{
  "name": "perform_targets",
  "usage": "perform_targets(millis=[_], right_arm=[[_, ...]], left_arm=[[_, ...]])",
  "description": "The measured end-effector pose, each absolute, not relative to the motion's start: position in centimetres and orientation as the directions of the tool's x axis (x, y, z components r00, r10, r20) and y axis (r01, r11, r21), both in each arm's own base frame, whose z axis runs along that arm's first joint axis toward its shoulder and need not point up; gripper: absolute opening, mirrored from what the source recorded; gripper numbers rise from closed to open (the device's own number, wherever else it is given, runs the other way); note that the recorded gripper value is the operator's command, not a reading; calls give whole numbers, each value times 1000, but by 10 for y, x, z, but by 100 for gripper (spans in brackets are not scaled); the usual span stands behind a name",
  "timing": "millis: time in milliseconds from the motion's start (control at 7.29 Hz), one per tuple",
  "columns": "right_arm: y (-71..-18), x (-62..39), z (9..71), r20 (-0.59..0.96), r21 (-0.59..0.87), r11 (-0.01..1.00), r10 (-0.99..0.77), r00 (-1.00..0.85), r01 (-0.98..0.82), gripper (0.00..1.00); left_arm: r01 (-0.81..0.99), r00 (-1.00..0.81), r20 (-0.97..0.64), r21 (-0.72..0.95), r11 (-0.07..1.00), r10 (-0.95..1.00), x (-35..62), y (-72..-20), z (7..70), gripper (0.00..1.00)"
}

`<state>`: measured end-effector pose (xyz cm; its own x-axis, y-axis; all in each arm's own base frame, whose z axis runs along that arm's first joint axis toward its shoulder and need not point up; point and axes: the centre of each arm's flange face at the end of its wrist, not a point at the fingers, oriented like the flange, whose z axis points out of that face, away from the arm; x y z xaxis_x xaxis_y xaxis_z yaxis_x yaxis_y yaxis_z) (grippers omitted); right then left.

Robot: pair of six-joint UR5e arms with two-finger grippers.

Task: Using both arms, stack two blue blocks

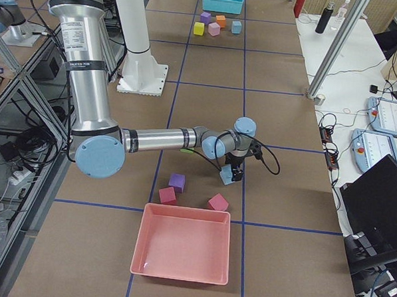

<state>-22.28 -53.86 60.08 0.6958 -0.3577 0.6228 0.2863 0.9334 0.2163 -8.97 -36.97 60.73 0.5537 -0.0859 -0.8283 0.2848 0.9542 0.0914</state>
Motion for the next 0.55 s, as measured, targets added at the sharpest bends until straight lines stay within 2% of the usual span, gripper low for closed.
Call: perform_targets(millis=[274,548], right_arm=[[-536,-225,605,612,217,930,-366,701,296,54],[-537,-227,605,593,225,927,-374,713,300,55]], left_arm=[[285,554,-828,91,954,-86,-90,-370,607,98],[285,554,-828,91,954,-87,-90,-371,607,98]])
